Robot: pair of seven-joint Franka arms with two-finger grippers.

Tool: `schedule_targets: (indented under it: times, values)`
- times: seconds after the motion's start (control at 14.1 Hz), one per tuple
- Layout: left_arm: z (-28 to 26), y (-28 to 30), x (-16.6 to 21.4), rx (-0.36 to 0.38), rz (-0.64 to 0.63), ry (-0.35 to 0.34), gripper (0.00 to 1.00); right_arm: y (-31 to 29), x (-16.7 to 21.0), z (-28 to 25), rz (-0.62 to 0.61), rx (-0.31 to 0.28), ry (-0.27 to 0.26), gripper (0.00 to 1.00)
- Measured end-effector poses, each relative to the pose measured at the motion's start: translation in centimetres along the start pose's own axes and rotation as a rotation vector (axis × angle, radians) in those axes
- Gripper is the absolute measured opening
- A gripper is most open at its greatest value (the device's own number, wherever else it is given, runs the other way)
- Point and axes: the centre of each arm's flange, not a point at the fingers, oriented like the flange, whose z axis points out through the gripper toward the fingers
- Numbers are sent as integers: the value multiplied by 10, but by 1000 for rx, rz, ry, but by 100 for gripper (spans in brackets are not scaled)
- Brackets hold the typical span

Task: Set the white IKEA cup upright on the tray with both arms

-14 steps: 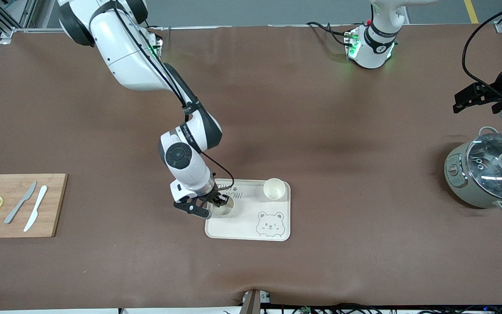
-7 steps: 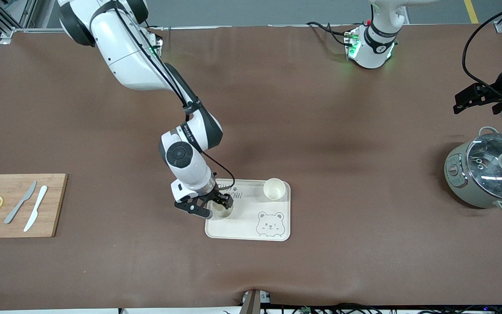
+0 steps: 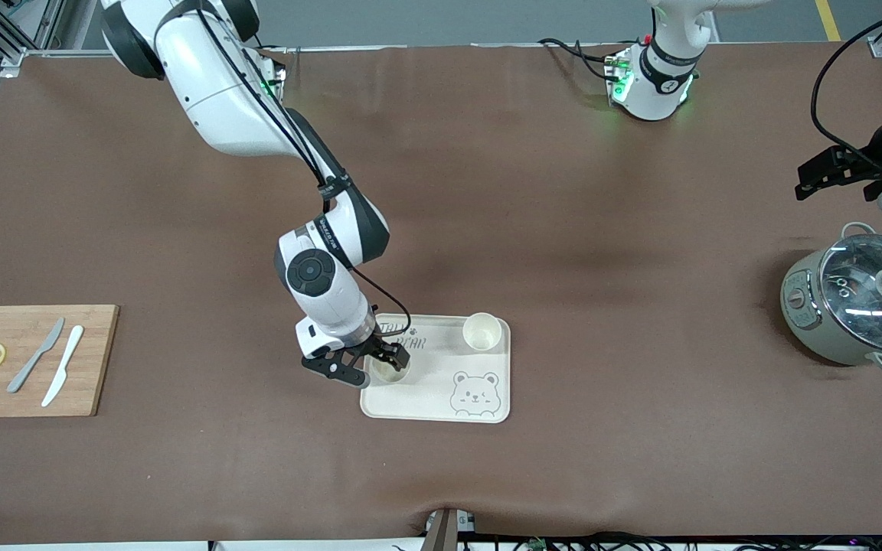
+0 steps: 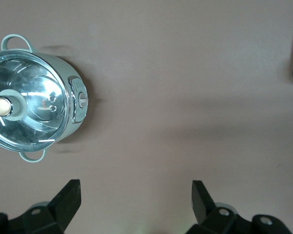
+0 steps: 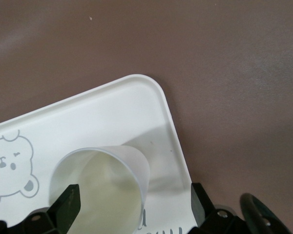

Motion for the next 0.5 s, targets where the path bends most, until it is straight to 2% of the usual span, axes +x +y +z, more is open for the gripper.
schedule_targets:
  times: [0.21, 0.5]
  values:
    - [0, 0, 0, 0, 0, 0, 100, -7, 3, -43, -2, -28, -31, 100]
    - [0, 0, 0, 0, 1, 0, 100, -10, 0, -159, -20, -83, -96, 100]
